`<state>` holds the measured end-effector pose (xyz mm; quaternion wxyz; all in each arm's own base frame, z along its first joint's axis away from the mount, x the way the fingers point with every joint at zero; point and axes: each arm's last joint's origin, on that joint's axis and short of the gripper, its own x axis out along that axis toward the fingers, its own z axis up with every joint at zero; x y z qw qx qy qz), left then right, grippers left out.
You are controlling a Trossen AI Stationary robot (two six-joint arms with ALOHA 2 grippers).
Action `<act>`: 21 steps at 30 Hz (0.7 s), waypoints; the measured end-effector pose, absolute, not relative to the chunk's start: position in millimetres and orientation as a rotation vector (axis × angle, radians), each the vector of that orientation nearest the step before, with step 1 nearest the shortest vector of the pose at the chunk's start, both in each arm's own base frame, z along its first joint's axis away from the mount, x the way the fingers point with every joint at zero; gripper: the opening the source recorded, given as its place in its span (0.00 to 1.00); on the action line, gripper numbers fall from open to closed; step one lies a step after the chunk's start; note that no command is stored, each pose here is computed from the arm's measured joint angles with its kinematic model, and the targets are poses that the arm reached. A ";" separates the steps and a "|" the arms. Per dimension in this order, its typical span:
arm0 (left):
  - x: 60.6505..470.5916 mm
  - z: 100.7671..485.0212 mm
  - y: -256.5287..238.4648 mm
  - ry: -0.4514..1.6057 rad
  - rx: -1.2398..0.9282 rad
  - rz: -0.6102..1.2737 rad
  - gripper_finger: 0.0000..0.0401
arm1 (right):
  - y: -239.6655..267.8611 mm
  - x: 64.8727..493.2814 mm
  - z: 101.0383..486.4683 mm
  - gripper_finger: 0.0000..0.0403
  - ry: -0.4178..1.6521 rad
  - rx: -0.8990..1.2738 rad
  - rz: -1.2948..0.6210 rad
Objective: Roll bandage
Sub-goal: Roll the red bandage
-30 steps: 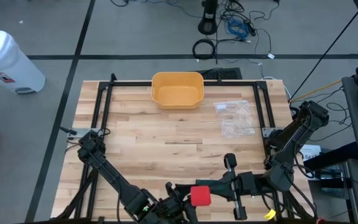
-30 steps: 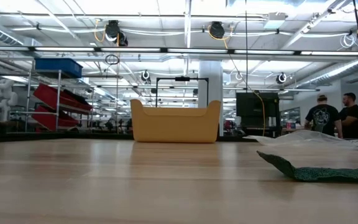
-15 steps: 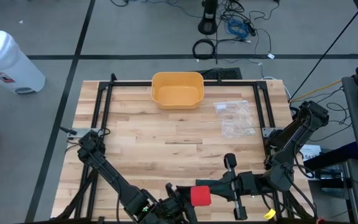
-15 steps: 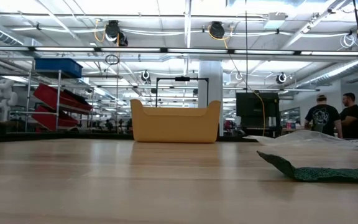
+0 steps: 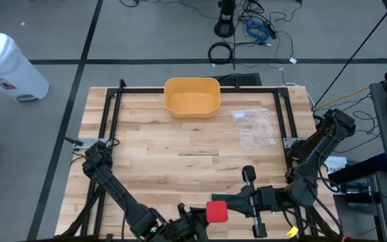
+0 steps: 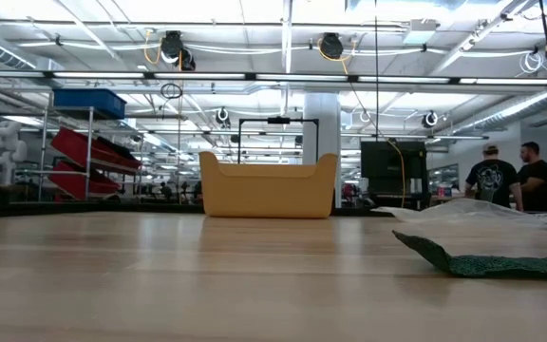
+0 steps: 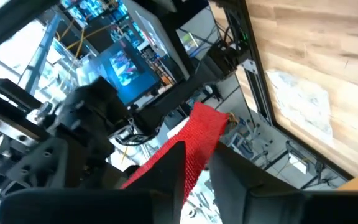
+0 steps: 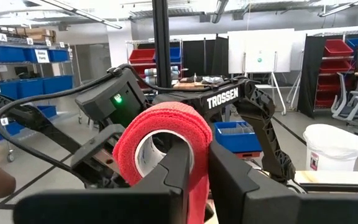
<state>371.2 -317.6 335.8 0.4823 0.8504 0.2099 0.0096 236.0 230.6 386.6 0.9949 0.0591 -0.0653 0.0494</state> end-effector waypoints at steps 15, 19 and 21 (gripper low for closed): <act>358.3 344.8 -337.5 0.387 1.854 0.084 0.01 | 230.1 236.5 386.5 0.10 -0.135 0.024 0.090; 350.6 353.3 -348.7 0.311 1.791 0.115 0.01 | 230.1 236.5 386.6 0.10 -0.136 -0.007 0.088; 347.2 358.0 -353.2 0.275 1.761 0.132 0.01 | 230.1 236.6 386.2 0.10 -0.135 -0.026 0.087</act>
